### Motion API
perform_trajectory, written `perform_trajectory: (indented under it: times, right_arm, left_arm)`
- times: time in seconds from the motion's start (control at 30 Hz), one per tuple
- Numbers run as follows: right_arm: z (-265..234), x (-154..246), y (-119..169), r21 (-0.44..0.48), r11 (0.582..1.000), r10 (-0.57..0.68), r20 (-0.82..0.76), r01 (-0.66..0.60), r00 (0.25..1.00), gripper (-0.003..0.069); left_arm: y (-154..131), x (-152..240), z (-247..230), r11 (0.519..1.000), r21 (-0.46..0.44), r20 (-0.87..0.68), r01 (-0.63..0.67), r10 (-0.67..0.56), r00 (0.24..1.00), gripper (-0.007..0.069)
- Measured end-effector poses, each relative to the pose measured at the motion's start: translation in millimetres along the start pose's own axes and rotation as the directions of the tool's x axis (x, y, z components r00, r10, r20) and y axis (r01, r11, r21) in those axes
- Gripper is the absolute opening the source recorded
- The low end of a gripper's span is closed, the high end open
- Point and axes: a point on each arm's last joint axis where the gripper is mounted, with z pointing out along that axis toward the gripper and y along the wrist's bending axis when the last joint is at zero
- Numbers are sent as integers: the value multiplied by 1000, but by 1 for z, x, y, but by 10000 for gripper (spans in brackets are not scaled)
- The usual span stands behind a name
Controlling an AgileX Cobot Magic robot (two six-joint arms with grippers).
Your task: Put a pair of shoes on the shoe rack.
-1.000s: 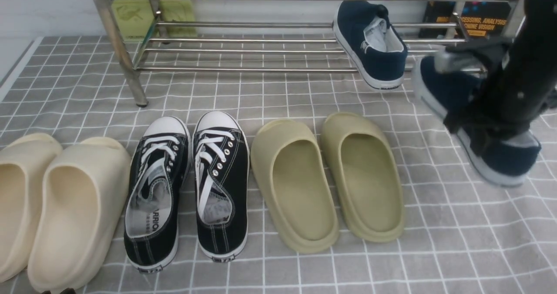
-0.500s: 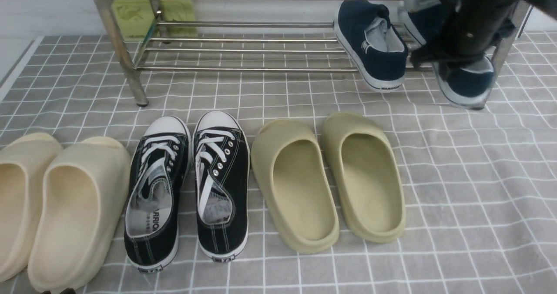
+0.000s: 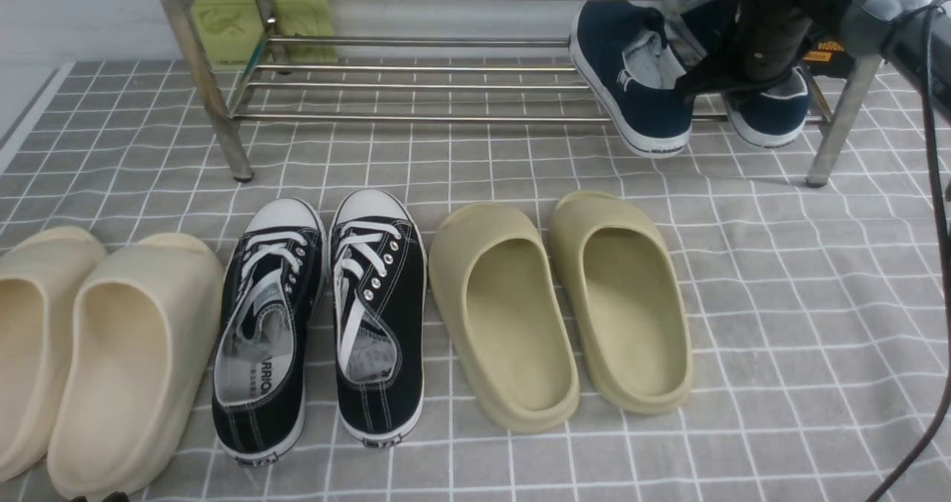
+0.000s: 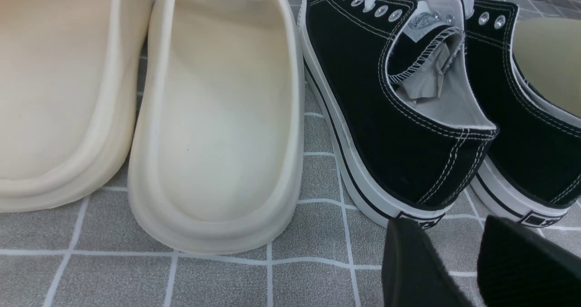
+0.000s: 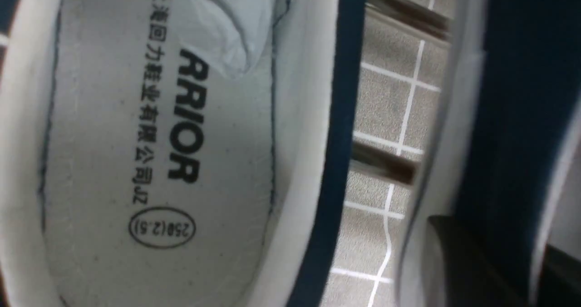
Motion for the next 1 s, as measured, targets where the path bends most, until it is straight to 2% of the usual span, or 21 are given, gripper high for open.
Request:
perform_trajectory:
  times: [0.03,0.07,0.17,0.27,0.33,0.43,0.5,0.6,0.7,0.77,0.87,0.93,1.0]
  right_arm:
    - [0,0,-1,-1,1000,4,3,-4,1000,200]
    - [0,0,-1,-2,1000,4,3,-4,1000,209]
    - [-7,0,-5,-9,1000,19,-8,-19,1000,372]
    - [-21,1,-6,-36,999,33,-5,-33,999,475]
    - [-32,2,-6,-49,998,38,3,-37,999,499]
    - [-76,8,-15,-50,998,32,30,-31,999,517]
    - [-109,13,-22,-41,999,30,62,-27,998,500]
    - [-168,21,-35,-27,999,44,141,-41,989,433]
    - [-237,37,-49,-6,998,60,264,-61,963,293]
    - [-279,55,-58,24,997,59,349,-71,935,149]
    - [-317,84,-64,54,996,45,447,-78,893,18]
    - [-341,111,-66,64,994,43,545,-93,837,-2]
    - [-344,142,-62,56,992,58,611,-116,790,-2]
  left_arm:
    - [0,0,0,1000,0,0,0,0,1000,239]
    - [0,0,0,1000,0,0,0,0,1000,239]
    - [0,0,0,1000,0,0,0,0,1000,239]
    - [0,0,0,1000,0,0,0,0,1000,239]
    - [0,0,0,1000,0,0,0,0,1000,239]
    - [0,0,0,1000,0,0,0,0,1000,239]
    - [0,0,0,1000,0,0,0,0,1000,239]
    - [0,0,0,1000,0,0,0,0,1000,239]
    - [0,0,0,1000,0,0,0,0,1000,239]
    - [0,0,0,1000,0,0,0,0,1000,239]
    - [0,0,0,1000,0,0,0,0,1000,239]
    - [0,0,0,1000,0,0,0,0,1000,239]
    - [0,0,0,1000,0,0,0,0,1000,239]
